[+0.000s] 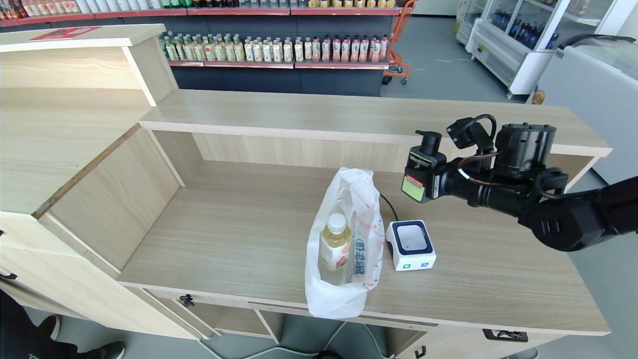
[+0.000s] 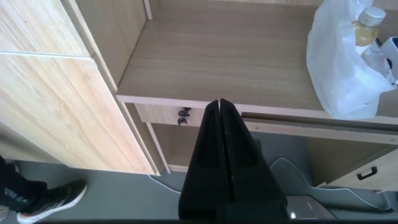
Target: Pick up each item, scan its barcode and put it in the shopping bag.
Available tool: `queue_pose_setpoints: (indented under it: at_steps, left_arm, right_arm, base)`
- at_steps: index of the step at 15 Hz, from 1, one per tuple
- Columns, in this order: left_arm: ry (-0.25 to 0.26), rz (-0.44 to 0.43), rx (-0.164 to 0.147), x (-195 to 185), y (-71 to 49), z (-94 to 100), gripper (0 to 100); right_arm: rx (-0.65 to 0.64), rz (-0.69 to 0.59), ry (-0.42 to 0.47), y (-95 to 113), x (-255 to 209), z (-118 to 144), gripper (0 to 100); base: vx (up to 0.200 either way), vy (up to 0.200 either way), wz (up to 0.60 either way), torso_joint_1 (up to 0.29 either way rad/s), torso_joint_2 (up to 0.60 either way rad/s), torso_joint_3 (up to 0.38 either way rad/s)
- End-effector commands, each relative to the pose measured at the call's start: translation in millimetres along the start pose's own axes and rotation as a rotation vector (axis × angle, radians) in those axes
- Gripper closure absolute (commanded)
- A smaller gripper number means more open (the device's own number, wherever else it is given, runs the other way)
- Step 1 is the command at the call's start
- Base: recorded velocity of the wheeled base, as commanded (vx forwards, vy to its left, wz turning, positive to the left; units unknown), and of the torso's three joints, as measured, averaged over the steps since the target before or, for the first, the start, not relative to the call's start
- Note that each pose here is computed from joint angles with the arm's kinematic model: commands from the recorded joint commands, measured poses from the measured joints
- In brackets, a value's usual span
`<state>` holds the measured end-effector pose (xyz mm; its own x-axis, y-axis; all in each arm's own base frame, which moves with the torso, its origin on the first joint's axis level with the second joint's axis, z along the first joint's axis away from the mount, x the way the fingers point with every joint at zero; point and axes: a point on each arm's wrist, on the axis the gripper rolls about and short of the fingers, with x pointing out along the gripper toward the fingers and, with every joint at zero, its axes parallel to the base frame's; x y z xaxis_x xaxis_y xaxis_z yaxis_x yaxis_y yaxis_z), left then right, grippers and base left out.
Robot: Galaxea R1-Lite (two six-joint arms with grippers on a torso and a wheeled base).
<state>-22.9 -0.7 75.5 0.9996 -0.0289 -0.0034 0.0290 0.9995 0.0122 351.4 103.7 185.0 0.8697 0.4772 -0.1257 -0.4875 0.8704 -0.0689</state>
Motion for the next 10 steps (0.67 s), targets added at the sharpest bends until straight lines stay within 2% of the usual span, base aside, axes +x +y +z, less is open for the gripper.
queue_pose_setpoints:
  at_steps: [1, 5, 7, 10]
  left_arm:
    - [0.0, 0.0, 0.0, 0.0, 0.0, 0.0, 100]
    - [-0.002, 0.0, 0.0, 0.0, 0.0, 0.1, 100]
    - [-0.002, 0.0, 0.0, 0.0, 0.0, 0.1, 100]
    - [0.001, 0.0, 0.0, 0.1, 0.0, 0.0, 100]
  right_arm:
    - [0.018, 0.011, 0.069, -1.5, 23.6, -27.6, 100]
    - [0.015, 0.012, 0.072, -2.9, 44.3, -49.8, 100]
    - [0.011, 0.036, 0.071, 5.1, 52.9, -57.2, 100]
    - [-0.04, 0.055, 0.023, 12.9, 76.2, -76.6, 100]
  base:
    - [0.0, 0.0, 0.0, 0.0, 0.0, 0.0]
    - [0.0, 0.0, 0.0, 0.0, 0.0, 0.0]
    - [0.0, 0.0, 0.0, 0.0, 0.0, 0.0]
    - [0.0, 0.0, 0.0, 0.0, 0.0, 0.0]
